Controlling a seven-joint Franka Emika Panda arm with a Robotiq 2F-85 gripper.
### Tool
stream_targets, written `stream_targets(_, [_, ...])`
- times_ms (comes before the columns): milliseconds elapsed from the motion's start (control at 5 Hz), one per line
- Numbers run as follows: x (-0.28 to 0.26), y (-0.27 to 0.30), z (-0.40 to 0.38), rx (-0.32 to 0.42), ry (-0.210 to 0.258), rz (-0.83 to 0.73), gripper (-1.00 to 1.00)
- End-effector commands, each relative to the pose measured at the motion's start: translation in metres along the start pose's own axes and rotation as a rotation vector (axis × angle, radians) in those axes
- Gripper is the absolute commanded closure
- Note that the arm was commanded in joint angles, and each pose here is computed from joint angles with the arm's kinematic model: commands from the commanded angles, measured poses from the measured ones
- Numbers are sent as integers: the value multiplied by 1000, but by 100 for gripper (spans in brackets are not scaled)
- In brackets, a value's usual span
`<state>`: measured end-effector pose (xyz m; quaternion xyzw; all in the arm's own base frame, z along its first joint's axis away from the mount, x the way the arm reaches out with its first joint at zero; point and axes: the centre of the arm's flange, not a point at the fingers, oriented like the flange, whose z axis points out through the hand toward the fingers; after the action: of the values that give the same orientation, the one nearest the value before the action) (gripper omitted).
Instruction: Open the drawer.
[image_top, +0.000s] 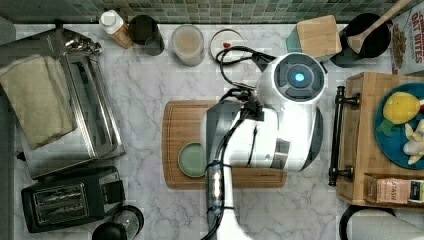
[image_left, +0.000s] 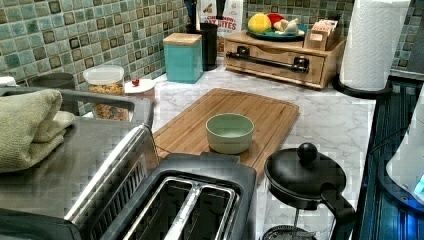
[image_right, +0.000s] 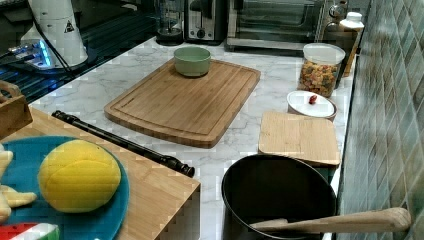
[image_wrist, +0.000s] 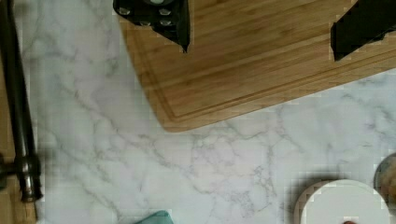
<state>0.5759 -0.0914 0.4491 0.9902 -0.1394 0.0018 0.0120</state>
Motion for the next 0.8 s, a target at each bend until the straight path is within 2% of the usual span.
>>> stream_targets(200, [11, 147, 54, -174, 32, 42, -100])
stream_targets(400, [6, 158, 63, -235, 48, 39, -100])
stream_targets(600, [0, 162, 73, -250, 56, 8, -100])
stream_targets(800, [3, 166, 93, -295, 63, -23, -100])
